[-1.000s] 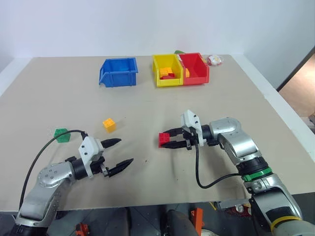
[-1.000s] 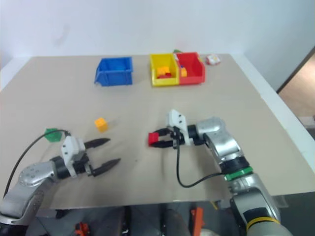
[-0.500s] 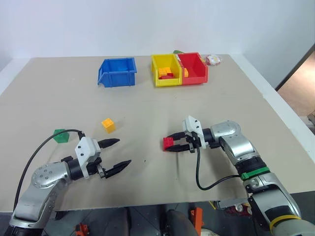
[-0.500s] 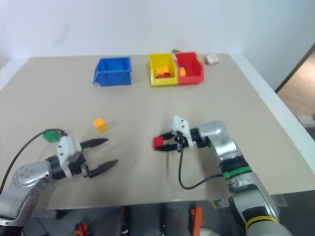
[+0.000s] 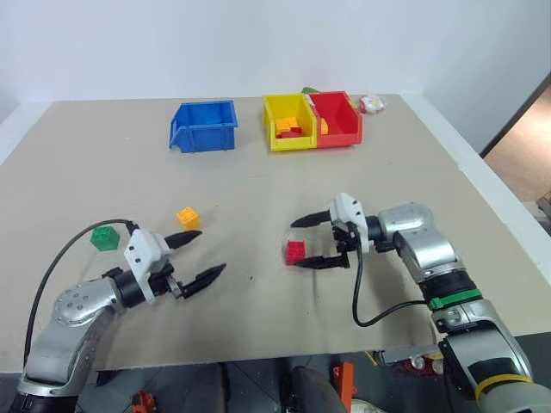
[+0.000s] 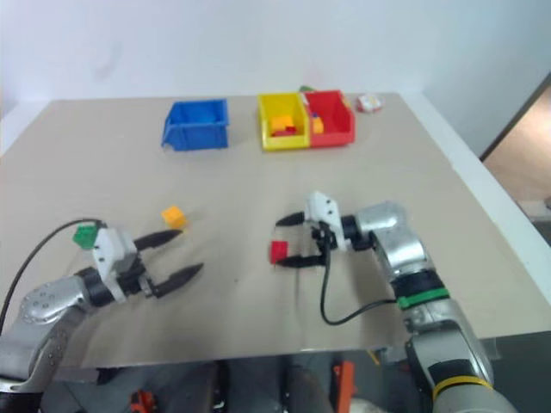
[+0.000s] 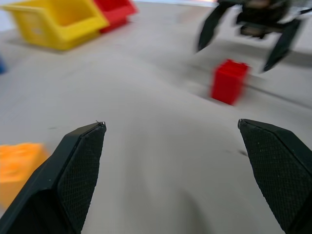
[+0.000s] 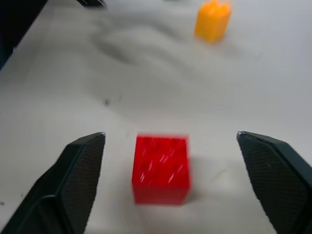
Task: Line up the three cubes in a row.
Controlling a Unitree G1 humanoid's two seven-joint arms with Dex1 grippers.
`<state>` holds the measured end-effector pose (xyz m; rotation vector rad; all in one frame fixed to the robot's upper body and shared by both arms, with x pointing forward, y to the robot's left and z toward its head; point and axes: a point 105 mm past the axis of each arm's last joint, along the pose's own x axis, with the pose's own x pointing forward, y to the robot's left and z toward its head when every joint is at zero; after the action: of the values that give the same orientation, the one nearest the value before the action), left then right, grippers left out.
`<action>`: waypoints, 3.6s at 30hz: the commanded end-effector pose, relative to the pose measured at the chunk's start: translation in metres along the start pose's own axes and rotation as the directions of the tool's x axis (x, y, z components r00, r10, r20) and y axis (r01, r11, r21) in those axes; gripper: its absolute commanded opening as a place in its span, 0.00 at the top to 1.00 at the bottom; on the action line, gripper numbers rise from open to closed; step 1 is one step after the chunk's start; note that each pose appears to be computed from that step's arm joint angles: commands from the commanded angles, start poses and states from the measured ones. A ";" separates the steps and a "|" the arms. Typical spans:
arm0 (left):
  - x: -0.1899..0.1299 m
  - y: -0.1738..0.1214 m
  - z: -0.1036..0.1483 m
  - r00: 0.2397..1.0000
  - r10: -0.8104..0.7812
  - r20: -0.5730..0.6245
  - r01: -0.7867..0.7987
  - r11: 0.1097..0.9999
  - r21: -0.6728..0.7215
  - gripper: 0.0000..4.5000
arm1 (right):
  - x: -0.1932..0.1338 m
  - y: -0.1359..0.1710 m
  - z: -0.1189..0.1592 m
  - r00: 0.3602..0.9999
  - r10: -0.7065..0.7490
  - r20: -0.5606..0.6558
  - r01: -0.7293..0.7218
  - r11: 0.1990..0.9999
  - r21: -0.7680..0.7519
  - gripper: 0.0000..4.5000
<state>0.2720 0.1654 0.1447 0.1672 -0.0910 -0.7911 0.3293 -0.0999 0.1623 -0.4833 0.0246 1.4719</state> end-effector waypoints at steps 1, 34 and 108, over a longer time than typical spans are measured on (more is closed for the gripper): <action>-0.010 0.027 0.014 0.975 0.215 0.059 -0.217 0.976 0.021 0.00 | -0.010 0.001 0.034 0.994 -0.061 0.088 0.065 0.997 -0.035 0.01; -0.095 0.103 -0.030 0.592 0.799 -0.107 -0.806 0.584 -0.094 0.00 | 0.005 0.028 0.055 0.977 -0.096 0.192 0.091 0.995 0.035 0.01; 0.089 -0.022 -0.041 0.742 -0.609 -0.280 0.661 0.735 0.154 0.70 | -0.015 0.037 0.050 0.993 -0.089 0.075 0.091 0.996 -0.016 0.00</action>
<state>0.3269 0.0929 0.1058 0.5160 0.0641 -1.4487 0.2808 -0.1001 0.1915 -0.4141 -0.0276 1.3919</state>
